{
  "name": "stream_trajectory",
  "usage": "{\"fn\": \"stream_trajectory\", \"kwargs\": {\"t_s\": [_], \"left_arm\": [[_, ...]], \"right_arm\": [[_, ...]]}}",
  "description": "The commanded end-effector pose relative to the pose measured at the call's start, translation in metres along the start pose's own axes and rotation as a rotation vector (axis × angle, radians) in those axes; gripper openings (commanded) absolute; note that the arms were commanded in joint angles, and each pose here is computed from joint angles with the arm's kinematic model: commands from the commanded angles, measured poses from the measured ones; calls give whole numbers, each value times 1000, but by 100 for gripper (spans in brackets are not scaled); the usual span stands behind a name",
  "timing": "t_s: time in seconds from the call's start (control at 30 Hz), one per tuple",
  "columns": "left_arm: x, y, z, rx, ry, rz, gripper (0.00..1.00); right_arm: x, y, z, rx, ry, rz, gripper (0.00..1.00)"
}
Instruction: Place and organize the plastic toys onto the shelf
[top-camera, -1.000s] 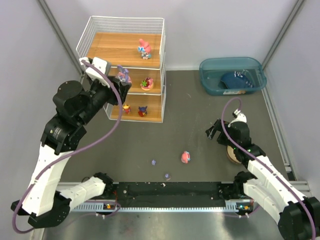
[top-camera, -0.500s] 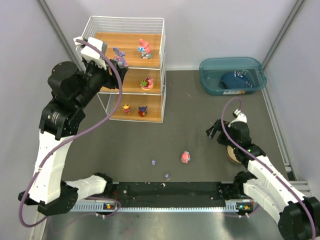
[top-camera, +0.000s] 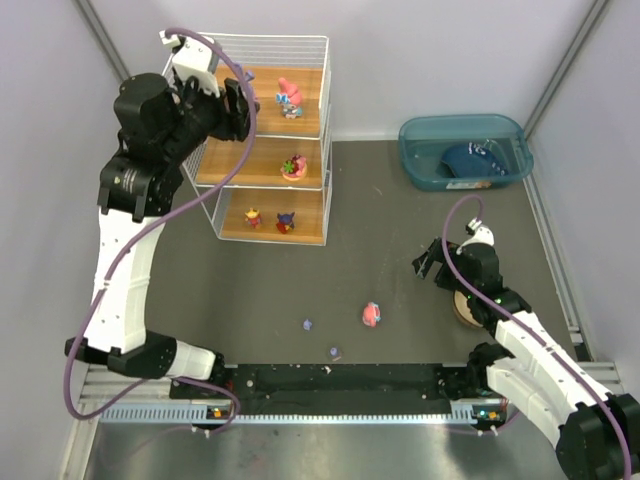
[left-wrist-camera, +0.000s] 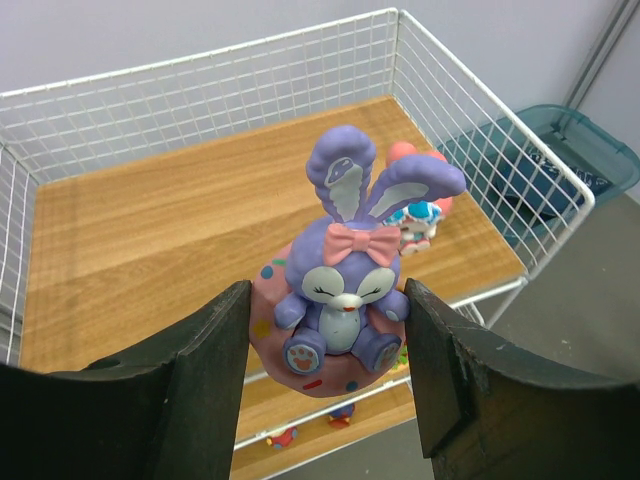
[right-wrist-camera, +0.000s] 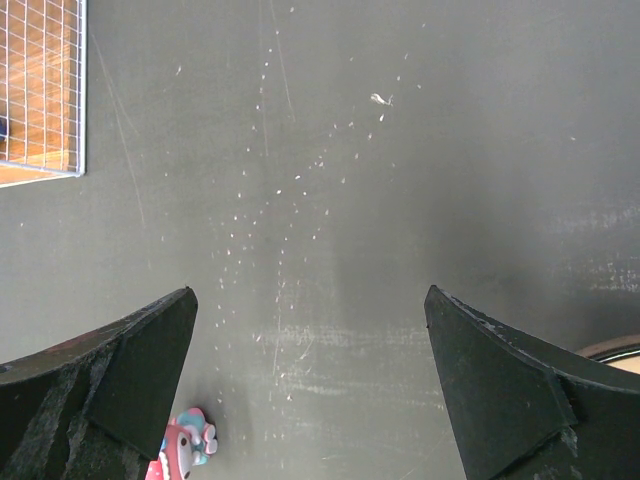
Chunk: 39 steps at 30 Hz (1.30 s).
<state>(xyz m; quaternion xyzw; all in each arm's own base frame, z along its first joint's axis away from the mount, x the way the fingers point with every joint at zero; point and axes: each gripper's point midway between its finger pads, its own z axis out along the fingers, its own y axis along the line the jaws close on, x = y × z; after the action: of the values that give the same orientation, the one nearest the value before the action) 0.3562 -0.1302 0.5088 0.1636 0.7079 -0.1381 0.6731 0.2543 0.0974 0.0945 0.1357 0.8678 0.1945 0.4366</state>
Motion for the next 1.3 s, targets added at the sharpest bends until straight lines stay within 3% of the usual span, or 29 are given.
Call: {"fn": "stream_trajectory", "kwargs": {"t_s": [0.0, 1.27], "left_arm": [[-32, 1, 0, 29, -84, 1, 0], [12, 29, 52, 115, 79, -55, 0]], "right_arm": [[-19, 11, -1, -24, -55, -18, 99], [-16, 7, 1, -7, -46, -20, 99]]}}
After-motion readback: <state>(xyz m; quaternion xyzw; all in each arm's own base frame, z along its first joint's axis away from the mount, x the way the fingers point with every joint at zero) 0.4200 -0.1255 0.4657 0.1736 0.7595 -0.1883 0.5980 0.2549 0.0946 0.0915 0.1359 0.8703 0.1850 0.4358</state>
